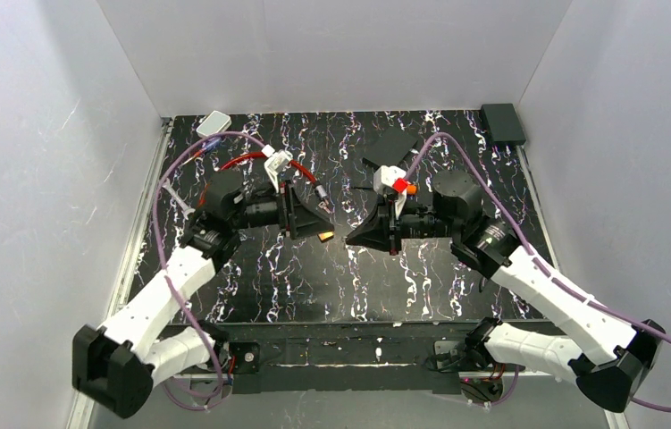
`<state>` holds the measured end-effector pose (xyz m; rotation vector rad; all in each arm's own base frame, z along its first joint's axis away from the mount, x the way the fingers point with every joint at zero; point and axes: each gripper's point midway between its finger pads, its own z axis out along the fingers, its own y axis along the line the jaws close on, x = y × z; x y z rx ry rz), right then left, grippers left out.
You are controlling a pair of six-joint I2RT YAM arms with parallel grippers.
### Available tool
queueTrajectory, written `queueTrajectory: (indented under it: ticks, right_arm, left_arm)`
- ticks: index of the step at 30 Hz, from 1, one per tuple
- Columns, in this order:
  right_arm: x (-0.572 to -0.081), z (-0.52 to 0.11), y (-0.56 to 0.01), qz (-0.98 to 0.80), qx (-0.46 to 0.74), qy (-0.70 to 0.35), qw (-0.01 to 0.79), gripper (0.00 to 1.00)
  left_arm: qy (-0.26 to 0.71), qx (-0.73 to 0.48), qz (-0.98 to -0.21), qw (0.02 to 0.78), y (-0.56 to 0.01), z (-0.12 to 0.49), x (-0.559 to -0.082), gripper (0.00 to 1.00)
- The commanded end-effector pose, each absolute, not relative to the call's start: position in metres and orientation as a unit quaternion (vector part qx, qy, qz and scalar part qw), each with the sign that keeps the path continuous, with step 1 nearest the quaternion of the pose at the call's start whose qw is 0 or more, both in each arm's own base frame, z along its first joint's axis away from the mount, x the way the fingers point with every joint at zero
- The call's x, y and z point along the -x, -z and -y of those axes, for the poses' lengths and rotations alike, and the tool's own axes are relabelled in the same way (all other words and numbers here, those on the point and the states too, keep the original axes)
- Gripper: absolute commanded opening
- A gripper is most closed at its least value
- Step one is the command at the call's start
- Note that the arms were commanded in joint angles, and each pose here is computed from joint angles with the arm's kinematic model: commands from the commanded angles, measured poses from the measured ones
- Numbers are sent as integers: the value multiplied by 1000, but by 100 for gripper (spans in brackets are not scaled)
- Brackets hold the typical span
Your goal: Unlock with the key
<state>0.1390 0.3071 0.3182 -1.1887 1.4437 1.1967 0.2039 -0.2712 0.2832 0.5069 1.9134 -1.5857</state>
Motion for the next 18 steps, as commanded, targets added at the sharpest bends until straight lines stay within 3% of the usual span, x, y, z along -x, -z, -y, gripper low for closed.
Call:
queueTrajectory:
  ticks: [1, 6, 11, 18]
  right_arm:
    - [-103, -302, -337, -515, 541, -544, 383, 1]
    - [-84, -300, -357, -470, 550, -584, 369, 1]
    - [-72, -297, -375, -430, 557, -606, 371, 1]
    - [-69, -299, -384, -406, 562, -617, 372, 1]
  left_arm:
    - [588, -345, -622, 385, -305, 267, -167, 52]
    - [587, -410, -560, 416, -310, 272, -142, 52]
    - [577, -459, -486, 470, -316, 271, -122, 60]
    - [586, -501, -449, 451, -316, 278, -104, 63]
